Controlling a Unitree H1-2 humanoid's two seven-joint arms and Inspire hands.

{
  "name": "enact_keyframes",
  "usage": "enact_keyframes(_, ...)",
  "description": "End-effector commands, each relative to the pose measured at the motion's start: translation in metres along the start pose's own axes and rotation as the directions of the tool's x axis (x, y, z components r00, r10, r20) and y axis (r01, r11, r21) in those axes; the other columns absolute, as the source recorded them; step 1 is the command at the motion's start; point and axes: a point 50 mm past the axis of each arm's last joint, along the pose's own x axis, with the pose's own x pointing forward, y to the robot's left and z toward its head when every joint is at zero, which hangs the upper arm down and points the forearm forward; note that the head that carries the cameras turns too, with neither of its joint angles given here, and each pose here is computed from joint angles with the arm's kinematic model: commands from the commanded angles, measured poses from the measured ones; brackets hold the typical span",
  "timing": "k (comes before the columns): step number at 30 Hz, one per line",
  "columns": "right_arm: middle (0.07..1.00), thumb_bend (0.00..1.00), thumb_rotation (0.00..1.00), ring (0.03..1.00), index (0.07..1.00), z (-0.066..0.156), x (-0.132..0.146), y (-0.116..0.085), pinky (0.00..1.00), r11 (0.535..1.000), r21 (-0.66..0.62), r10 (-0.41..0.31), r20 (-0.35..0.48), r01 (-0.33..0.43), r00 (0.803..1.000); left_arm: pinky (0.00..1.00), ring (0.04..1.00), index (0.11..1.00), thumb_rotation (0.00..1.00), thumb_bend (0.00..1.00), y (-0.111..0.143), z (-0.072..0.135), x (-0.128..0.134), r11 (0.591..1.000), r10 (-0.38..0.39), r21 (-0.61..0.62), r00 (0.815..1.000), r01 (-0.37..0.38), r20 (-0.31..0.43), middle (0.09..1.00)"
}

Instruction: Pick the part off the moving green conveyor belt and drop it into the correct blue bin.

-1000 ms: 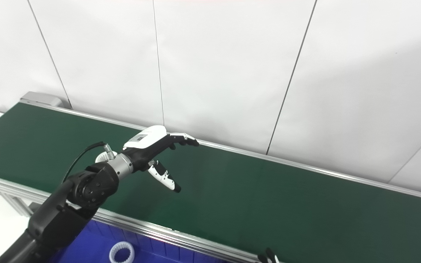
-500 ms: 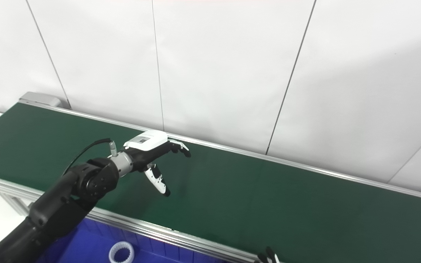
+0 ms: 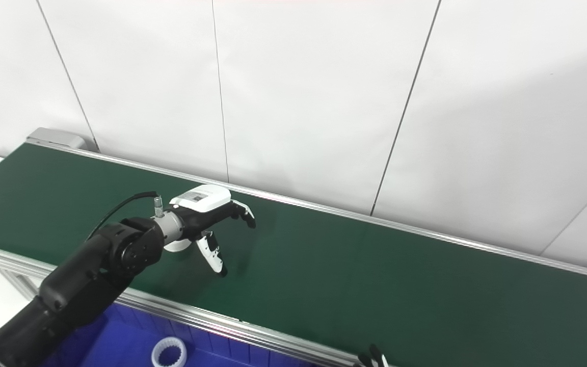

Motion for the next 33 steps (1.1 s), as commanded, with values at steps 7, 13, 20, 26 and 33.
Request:
enact_keyframes(7,0.896,0.23,0.91,0.857,0.955,0.009,0.001,0.002,0.77,1.000,0.008,-0.006,0.073,0.006,0.997,0.76,0.802,0.738,0.00,0.87,0.023,-0.007,0.000,0.997,0.053,0.052,0.999,-0.053,-0.009,0.817)
enact_keyframes(13,0.896,0.24,0.91,0.857,0.956,0.009,0.001,0.002,0.77,1.000,0.011,-0.006,0.072,0.005,0.997,0.75,0.785,0.729,0.00,0.87,0.018,-0.013,-0.002,0.997,0.057,0.049,0.998,-0.057,-0.009,0.811)
enact_keyframes(20,0.895,0.23,0.91,0.855,0.959,0.010,-0.001,0.001,0.77,1.000,0.009,-0.007,0.073,0.006,0.997,0.76,0.783,0.738,0.00,0.85,0.014,-0.018,-0.002,0.997,0.047,0.055,0.999,-0.046,-0.022,0.824)
enact_keyframes(26,0.900,0.24,0.91,0.859,0.959,0.010,-0.001,0.000,0.77,1.000,0.009,-0.006,0.073,0.005,0.997,0.74,0.769,0.737,0.00,0.86,0.010,-0.023,0.000,0.996,0.049,0.076,0.998,-0.047,-0.028,0.812)
enact_keyframes(33,0.895,0.23,0.90,0.854,0.956,0.010,-0.001,0.000,0.76,1.000,0.008,-0.004,0.073,0.004,0.997,0.76,0.784,0.738,0.00,0.86,0.001,-0.027,0.001,0.996,0.048,0.079,0.998,-0.045,-0.035,0.809)
